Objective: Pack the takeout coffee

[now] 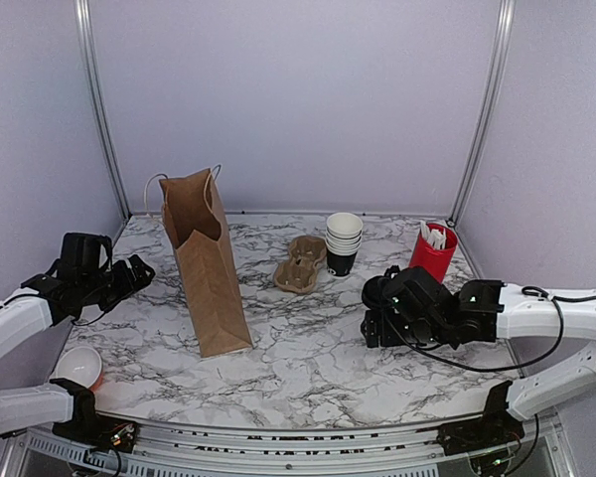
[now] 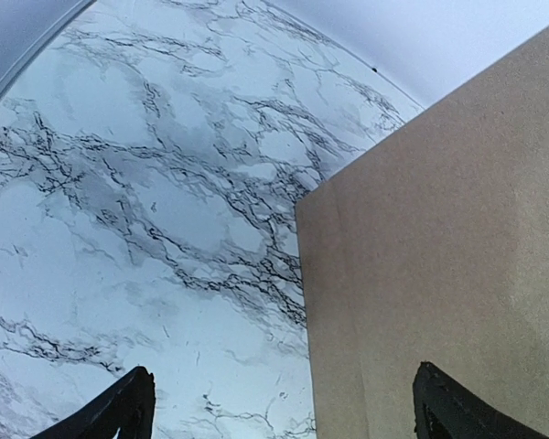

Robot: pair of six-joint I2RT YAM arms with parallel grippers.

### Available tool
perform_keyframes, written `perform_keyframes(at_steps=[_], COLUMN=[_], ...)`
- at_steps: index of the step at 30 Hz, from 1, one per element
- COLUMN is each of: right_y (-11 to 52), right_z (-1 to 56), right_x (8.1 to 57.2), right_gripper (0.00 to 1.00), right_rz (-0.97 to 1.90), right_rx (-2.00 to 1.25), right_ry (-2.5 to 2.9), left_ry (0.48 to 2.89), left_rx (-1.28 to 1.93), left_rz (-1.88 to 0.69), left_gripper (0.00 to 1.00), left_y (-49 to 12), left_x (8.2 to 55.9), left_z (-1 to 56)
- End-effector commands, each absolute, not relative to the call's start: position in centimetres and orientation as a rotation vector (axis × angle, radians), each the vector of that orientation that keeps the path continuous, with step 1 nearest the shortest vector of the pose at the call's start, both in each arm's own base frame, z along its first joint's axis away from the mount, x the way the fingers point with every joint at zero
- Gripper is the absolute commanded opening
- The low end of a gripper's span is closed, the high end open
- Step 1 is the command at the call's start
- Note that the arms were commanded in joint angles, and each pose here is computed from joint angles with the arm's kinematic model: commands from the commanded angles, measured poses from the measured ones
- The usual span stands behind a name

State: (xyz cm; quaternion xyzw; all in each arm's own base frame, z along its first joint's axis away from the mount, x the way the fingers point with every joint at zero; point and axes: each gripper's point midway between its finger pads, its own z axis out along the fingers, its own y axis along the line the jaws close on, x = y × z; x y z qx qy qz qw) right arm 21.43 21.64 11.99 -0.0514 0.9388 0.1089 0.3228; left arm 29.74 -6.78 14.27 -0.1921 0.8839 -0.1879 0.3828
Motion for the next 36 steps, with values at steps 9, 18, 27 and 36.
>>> perform_keyframes(at_steps=[9, 18, 27, 36], right_y=[26.0, 28.9, 32.3, 33.5], right_z=[13.8, 15.7, 16.1, 13.2], right_x=[22.7, 24.7, 28.1, 34.1], right_gripper=[0.88, 0.88, 0.84, 0.74], right_rz=[0.377, 0.366, 0.411, 0.518], right_rx=[-0.128, -0.172, -0.187, 0.077], right_ry=[2.425, 2.381, 2.399, 2.312], left_ry=[2.239, 2.248, 2.246, 2.239], left_rx=[-0.522, -0.522, -0.52, -0.523], left_rz=[-0.475, -0.503, -0.517, -0.536], left_gripper=[0.99, 0.99, 0.99, 0.99], left_y=[-5.9, -6.2, -6.4, -6.5], left_x=[29.7, 29.6, 29.5, 29.4], left_z=[14.9, 14.4, 14.4, 14.2])
